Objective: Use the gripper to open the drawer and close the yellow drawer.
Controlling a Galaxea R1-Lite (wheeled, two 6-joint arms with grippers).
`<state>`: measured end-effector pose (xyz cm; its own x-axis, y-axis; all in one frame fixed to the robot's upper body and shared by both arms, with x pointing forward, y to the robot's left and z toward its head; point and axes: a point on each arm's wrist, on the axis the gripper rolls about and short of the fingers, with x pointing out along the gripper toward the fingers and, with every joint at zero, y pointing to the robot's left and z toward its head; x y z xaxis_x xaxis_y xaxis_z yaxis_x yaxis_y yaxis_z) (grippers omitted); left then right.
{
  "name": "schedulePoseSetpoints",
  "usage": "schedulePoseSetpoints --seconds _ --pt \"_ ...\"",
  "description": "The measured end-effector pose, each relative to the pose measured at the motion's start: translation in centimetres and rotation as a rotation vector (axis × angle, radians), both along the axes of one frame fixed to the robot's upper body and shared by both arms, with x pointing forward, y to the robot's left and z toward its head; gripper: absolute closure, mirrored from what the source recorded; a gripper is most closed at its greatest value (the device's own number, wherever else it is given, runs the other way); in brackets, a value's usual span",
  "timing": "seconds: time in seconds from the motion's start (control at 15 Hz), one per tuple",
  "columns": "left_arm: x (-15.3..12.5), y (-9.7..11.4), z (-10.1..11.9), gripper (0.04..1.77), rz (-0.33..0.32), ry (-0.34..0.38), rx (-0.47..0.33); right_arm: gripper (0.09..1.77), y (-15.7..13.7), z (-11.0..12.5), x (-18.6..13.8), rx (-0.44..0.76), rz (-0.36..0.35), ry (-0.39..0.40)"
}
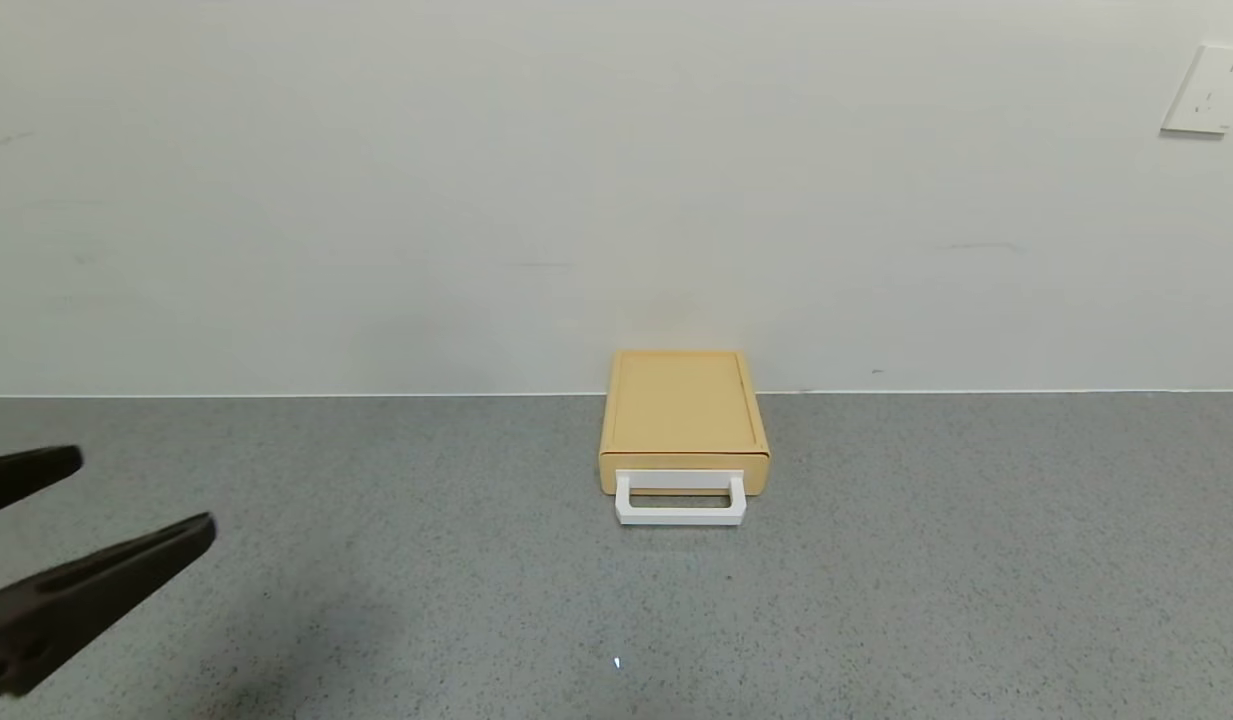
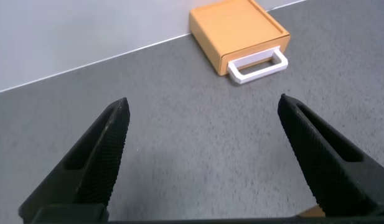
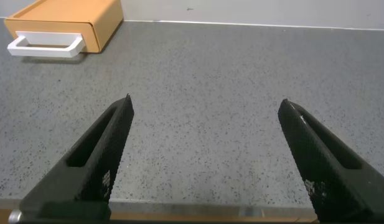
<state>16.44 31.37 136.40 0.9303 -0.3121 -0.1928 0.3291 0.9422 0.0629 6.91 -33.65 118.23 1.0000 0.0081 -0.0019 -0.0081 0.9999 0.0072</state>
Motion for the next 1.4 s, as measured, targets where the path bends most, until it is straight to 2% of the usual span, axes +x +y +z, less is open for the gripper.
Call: schedulePoseSetpoints --seconds 0.27,0.4,0.67,0.87,0.93,1.07,1.27,1.4 --pt "-7.0 1.9 -1.7 0.09 0.116 -0.055 0.001 0.15 0.0 0.0 0.0 0.0 0.0 0.0" --pt "-9.5 2.4 -2.5 0.09 0.223 -0.103 -0.002 0.15 0.0 0.0 0.0 0.0 -0.001 0.0" --pt "-12.5 2.2 -3.3 0.09 0.365 -0.208 -0.019 0.15 0.0 0.0 0.0 0.0 -0.001 0.0" --pt "-13.5 2.0 -4.0 0.09 0.449 -0.253 -0.019 0.15 0.0 0.0 0.0 0.0 -0.001 0.0" --pt "-13.8 2.1 -4.3 0.09 0.466 -0.262 -0.021 0.15 0.0 0.0 0.0 0.0 -0.001 0.0" --pt "-14.4 2.2 -5.3 0.09 0.455 -0.285 -0.024 0.15 0.0 0.0 0.0 0.001 -0.001 0.0" --pt "-14.9 2.1 -7.6 0.09 0.392 -0.325 -0.037 0.15 0.0 0.0 0.0 0.0 -0.001 0.0" --pt "-14.1 2.1 -9.1 0.09 0.364 -0.363 -0.049 0.15 0.0 0.0 0.0 0.0 -0.001 0.0"
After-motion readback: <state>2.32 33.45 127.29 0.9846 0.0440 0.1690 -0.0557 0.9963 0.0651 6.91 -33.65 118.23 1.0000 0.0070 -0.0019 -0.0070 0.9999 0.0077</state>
